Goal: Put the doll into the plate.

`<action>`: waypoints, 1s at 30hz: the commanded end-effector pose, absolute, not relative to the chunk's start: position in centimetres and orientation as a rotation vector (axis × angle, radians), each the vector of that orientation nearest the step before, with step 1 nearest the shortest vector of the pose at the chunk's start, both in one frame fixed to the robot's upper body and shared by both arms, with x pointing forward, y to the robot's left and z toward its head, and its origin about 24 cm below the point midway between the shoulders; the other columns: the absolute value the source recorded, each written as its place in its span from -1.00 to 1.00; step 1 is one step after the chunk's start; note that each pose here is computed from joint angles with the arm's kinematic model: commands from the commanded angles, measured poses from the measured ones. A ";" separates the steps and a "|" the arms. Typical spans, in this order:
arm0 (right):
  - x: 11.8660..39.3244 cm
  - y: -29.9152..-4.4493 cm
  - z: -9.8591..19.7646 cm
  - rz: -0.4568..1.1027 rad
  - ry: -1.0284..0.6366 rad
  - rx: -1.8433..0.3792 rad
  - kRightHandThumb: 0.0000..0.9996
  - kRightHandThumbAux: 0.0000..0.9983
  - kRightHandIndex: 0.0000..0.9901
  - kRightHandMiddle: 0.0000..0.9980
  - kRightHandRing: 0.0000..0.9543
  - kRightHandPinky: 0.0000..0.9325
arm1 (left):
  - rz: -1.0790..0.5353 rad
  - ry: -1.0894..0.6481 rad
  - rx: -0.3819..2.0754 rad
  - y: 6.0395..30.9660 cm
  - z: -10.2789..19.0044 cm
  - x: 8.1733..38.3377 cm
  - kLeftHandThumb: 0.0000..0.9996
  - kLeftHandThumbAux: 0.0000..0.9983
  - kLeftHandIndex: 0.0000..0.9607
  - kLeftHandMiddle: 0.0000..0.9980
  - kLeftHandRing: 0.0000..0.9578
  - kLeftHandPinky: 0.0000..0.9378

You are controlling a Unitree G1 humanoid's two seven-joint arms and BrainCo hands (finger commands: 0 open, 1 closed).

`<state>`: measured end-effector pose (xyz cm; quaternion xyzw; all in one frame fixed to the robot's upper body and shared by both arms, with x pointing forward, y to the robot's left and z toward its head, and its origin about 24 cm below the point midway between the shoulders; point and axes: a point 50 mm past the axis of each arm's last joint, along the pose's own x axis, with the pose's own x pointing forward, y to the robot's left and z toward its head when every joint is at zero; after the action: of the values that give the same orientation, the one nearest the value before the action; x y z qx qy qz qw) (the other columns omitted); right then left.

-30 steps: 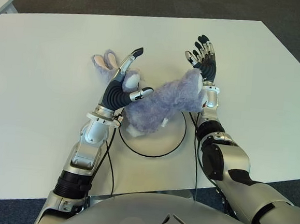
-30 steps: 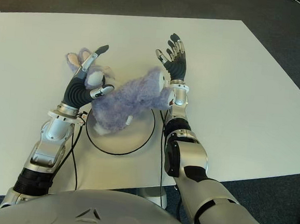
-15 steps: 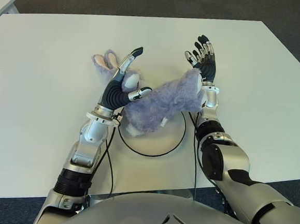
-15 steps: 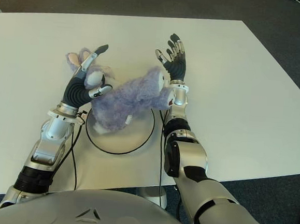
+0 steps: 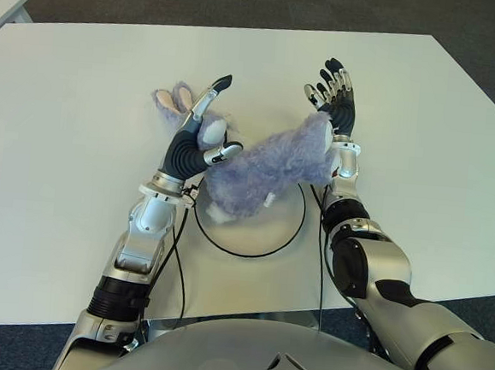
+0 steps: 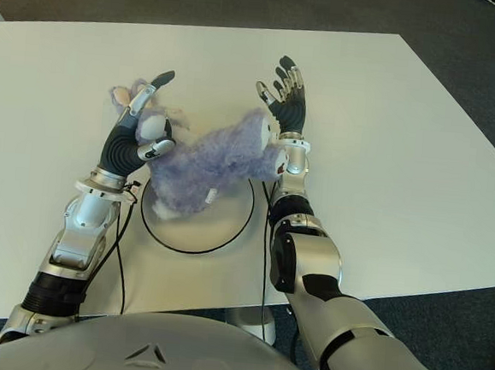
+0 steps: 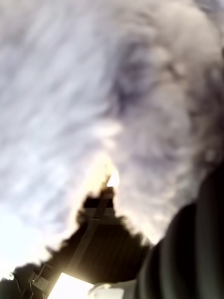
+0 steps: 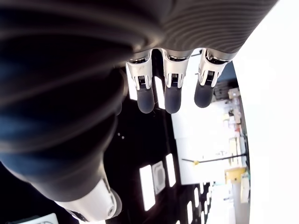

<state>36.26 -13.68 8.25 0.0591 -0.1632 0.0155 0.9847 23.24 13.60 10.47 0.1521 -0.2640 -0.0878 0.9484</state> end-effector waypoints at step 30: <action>34.9 -13.8 5.1 0.002 -0.219 0.143 -0.36 0.71 -0.75 -0.76 -0.79 -0.78 | -0.116 -0.592 0.389 16.2 13.1 23.8 -0.90 -0.22 -1.00 -0.98 -1.00 -1.00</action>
<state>36.30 -13.67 8.41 0.0592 -0.1661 0.0135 0.9842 23.50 15.77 12.38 0.1861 -0.2840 -0.0572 0.9389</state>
